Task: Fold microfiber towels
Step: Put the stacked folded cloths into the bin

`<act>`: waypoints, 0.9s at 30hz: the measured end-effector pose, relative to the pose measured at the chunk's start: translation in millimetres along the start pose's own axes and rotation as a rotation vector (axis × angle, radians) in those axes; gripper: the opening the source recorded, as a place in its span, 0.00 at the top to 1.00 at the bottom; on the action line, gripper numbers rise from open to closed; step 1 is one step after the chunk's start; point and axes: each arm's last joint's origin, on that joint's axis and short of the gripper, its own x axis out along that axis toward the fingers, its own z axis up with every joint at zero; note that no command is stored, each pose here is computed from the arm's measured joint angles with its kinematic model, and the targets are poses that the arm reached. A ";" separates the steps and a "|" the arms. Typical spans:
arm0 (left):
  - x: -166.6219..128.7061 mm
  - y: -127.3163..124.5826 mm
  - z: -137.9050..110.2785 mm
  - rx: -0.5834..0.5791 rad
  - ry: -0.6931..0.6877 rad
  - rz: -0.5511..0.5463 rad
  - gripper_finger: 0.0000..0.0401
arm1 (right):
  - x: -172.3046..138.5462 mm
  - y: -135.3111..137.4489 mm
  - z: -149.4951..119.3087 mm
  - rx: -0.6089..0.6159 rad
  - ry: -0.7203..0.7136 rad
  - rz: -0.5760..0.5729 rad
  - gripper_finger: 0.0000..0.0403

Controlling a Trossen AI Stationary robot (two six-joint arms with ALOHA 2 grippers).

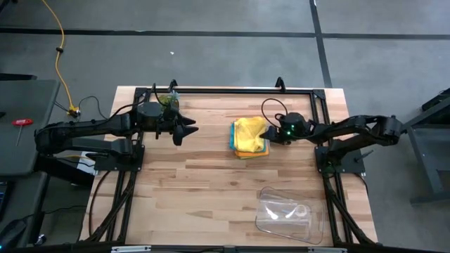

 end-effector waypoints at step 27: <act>0.1 0.0 0.0 0.000 -0.001 0.003 0.46 | 34.1 15.4 -1.0 -0.011 0.055 0.043 0.02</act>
